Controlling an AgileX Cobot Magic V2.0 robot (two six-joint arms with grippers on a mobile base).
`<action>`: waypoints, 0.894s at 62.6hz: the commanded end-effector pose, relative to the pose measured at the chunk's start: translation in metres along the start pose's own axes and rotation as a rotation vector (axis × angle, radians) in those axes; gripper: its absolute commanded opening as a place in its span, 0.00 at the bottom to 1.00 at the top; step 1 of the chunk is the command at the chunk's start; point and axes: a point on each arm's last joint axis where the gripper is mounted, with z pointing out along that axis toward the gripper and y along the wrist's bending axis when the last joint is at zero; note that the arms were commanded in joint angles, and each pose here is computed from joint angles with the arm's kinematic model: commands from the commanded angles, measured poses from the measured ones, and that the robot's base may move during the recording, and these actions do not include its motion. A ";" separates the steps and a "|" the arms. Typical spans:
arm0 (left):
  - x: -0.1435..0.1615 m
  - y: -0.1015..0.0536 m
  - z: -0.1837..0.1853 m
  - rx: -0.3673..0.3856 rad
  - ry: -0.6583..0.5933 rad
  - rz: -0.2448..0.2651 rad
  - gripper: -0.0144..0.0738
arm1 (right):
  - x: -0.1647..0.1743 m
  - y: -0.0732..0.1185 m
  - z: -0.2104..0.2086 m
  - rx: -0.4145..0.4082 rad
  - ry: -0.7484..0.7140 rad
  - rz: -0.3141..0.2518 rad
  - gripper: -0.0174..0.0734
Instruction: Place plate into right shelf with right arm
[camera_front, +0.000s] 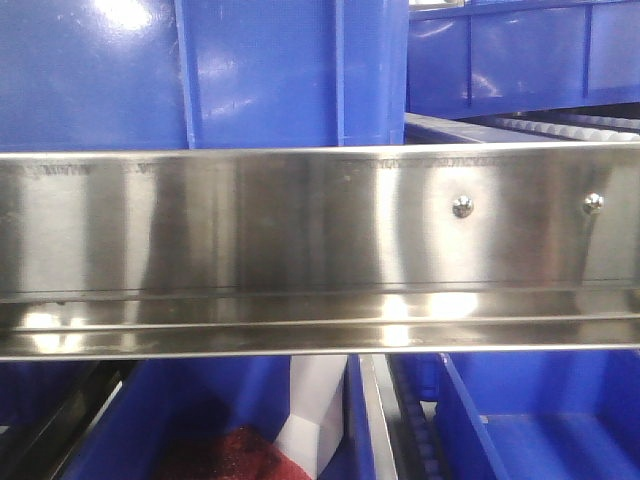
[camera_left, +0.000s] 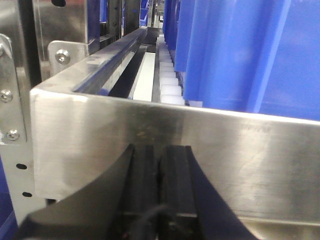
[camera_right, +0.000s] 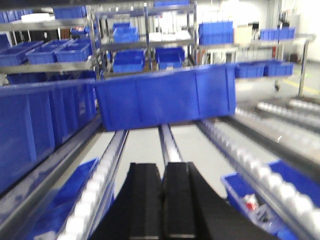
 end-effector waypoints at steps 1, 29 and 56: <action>-0.005 -0.001 0.000 0.010 -0.086 -0.006 0.11 | -0.007 0.003 0.000 -0.036 -0.113 0.037 0.25; -0.005 -0.001 0.000 0.010 -0.086 -0.006 0.11 | 0.040 -0.002 -0.006 -0.054 -0.114 -0.089 0.25; -0.005 -0.001 0.000 0.010 -0.086 -0.006 0.11 | 0.080 -0.005 -0.001 -0.084 -0.009 -0.094 0.25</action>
